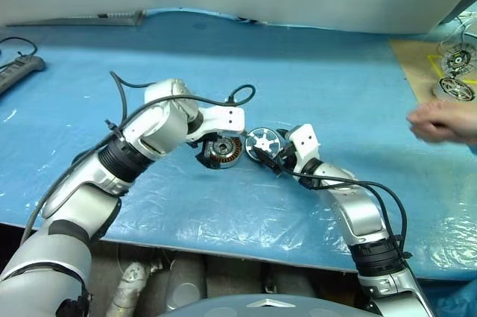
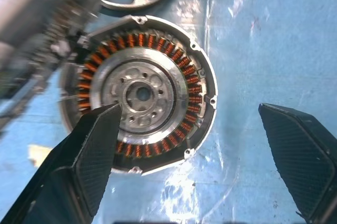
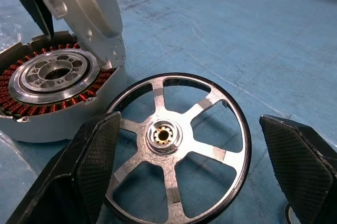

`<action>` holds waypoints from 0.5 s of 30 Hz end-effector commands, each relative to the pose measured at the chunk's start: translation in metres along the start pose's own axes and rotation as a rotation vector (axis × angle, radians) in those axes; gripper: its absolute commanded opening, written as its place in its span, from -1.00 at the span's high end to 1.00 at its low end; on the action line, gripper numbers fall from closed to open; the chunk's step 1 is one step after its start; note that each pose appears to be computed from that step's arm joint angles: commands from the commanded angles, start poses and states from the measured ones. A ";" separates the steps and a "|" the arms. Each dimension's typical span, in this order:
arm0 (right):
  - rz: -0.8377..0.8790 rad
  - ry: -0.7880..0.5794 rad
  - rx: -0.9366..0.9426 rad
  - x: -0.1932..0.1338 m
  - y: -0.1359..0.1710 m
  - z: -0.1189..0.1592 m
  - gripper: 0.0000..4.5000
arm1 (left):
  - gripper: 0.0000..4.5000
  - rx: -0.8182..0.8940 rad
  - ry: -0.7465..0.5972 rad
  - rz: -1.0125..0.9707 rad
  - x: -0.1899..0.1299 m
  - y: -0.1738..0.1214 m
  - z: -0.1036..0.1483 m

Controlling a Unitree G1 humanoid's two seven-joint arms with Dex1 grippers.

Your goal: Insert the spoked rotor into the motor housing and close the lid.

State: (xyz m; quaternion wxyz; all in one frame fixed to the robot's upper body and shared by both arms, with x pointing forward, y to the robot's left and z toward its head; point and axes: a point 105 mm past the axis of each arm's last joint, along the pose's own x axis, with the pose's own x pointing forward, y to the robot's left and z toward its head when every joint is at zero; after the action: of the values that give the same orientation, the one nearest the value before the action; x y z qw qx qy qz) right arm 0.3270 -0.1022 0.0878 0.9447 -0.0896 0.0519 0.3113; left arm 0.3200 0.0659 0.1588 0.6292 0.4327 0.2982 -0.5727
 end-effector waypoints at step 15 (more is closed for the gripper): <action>-0.087 -0.071 0.020 -0.027 -0.019 0.011 -1.00 | -0.98 -0.336 -0.663 0.242 -0.017 -0.050 -0.034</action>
State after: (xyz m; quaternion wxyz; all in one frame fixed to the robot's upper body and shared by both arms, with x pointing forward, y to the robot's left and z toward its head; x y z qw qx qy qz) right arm 0.3184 -0.1256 0.0878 0.9559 -0.0728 0.0501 0.2802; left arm 0.2712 0.1013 0.1351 0.7908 0.1336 0.1829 -0.5686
